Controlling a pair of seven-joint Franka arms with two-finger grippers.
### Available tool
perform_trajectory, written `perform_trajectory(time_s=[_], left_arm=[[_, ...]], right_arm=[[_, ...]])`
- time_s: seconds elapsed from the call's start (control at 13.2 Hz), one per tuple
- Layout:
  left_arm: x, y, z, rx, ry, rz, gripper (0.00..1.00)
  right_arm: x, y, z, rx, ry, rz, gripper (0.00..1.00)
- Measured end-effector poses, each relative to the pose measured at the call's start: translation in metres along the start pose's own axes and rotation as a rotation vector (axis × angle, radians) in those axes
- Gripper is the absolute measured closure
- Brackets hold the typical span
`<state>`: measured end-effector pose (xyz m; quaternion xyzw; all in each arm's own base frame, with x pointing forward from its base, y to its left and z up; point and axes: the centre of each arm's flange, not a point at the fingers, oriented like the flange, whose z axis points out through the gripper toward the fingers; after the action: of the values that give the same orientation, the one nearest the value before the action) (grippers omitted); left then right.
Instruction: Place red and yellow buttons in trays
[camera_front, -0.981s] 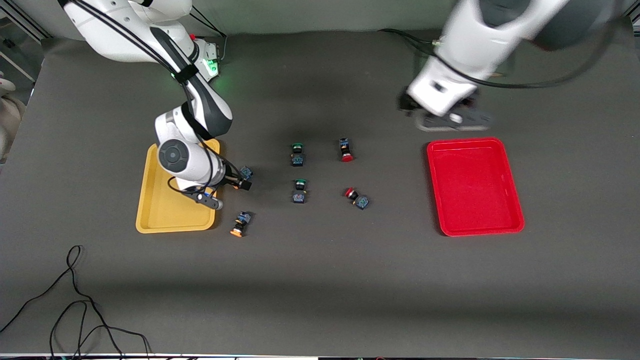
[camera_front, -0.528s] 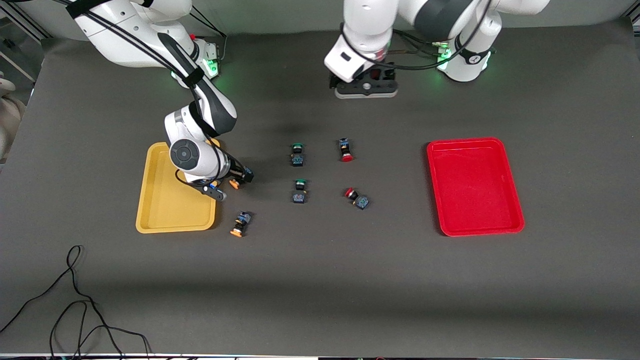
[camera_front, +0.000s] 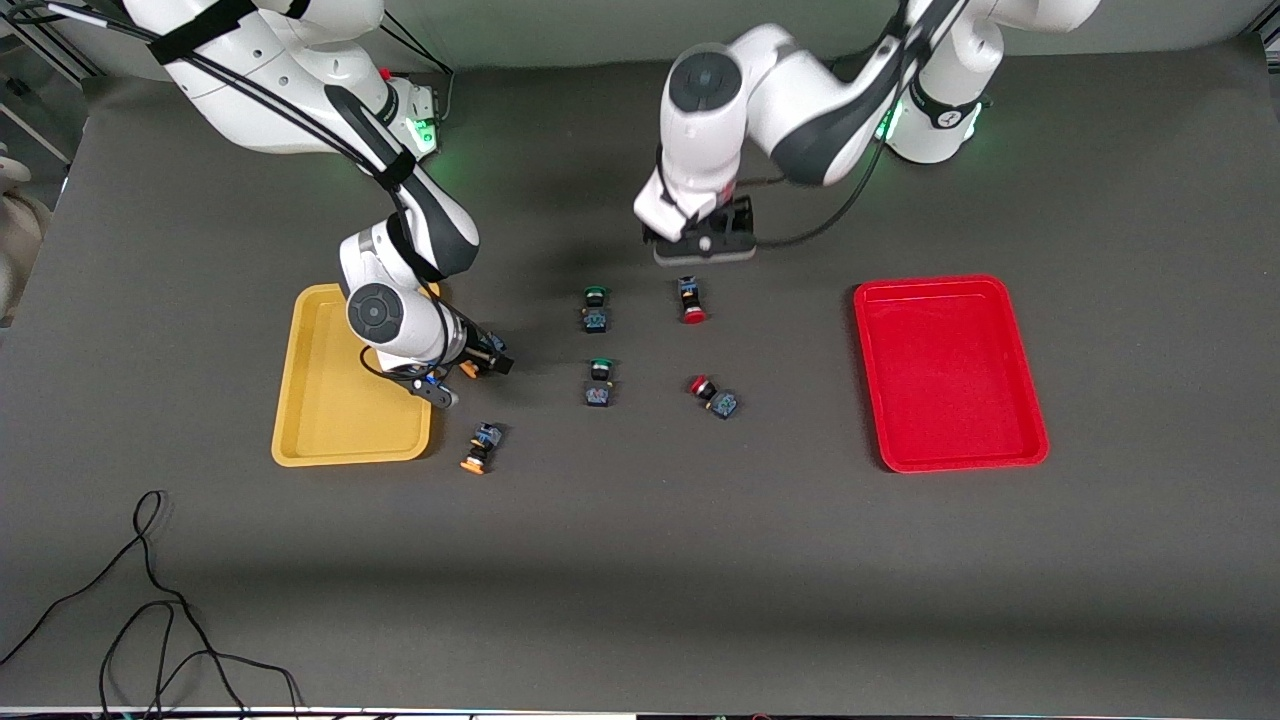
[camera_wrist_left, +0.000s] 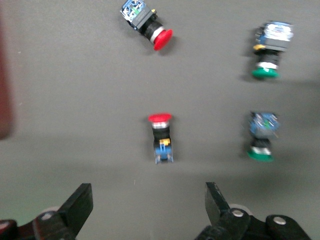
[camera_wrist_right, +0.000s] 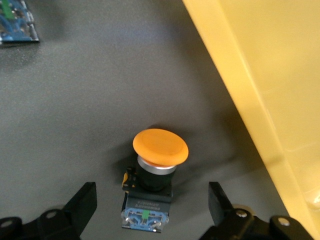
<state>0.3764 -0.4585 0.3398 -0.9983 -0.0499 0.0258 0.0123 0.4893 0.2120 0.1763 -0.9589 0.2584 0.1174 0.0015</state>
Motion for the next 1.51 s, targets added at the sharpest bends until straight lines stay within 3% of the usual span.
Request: perform_trajectory(time_s=[0.15, 0.23, 0.38, 0.45, 0.53, 0.68, 0.75, 0.83, 0.98, 1.06, 1.13, 1.36, 1.51], left_arm=[[0.005, 0.009, 0.053, 0.015, 0.004, -0.031, 0.0], [0.005, 0.011, 0.076, 0.02, 0.002, -0.042, 0.0], [0.006, 0.013, 0.11, 0.029, -0.003, -0.061, 0.0], [0.006, 0.013, 0.121, 0.03, -0.006, -0.066, 0.0], [0.006, 0.013, 0.13, 0.026, -0.011, -0.07, 0.0], [0.005, 0.013, 0.143, 0.027, -0.009, -0.085, 0.05], [0.004, 0.013, 0.148, 0.034, 0.0, -0.095, 0.07], [0.002, 0.014, 0.153, 0.038, 0.007, -0.101, 0.15], [0.001, 0.014, 0.158, 0.042, 0.008, -0.11, 0.43], [0.003, 0.014, 0.157, 0.041, 0.01, -0.114, 0.51], [0.006, 0.014, 0.155, 0.037, 0.013, -0.119, 0.65], [0.028, 0.009, 0.133, 0.011, 0.044, -0.151, 0.67], [0.049, 0.002, 0.095, -0.018, 0.065, -0.169, 0.67]], right_arm=[[0.0, 0.0, 0.0, -0.005, 0.007, -0.01, 0.12], [0.0, 0.0, 0.0, -0.008, 0.011, -0.015, 0.12], [0.0, 0.0, 0.0, -0.009, 0.012, -0.017, 0.3], [0.0, 0.0, 0.0, -0.009, 0.012, -0.017, 0.3], [0.0, 0.0, 0.0, -0.01, 0.013, -0.018, 0.37], [0.001, 0.0, -0.001, -0.009, 0.014, -0.018, 0.61], [0.001, -0.001, -0.002, -0.007, 0.015, -0.018, 0.61], [0.001, -0.002, -0.004, -0.004, 0.019, -0.019, 0.61], [0.002, -0.004, -0.024, -0.008, 0.027, -0.021, 0.61], [0.001, -0.005, -0.046, -0.019, 0.03, -0.023, 0.61], [-0.001, -0.005, -0.077, -0.027, 0.042, -0.026, 0.61], [0.001, 0.029, -0.171, -0.034, 0.103, -0.083, 0.61], [0.035, 0.092, -0.199, -0.004, 0.086, -0.112, 0.61]])
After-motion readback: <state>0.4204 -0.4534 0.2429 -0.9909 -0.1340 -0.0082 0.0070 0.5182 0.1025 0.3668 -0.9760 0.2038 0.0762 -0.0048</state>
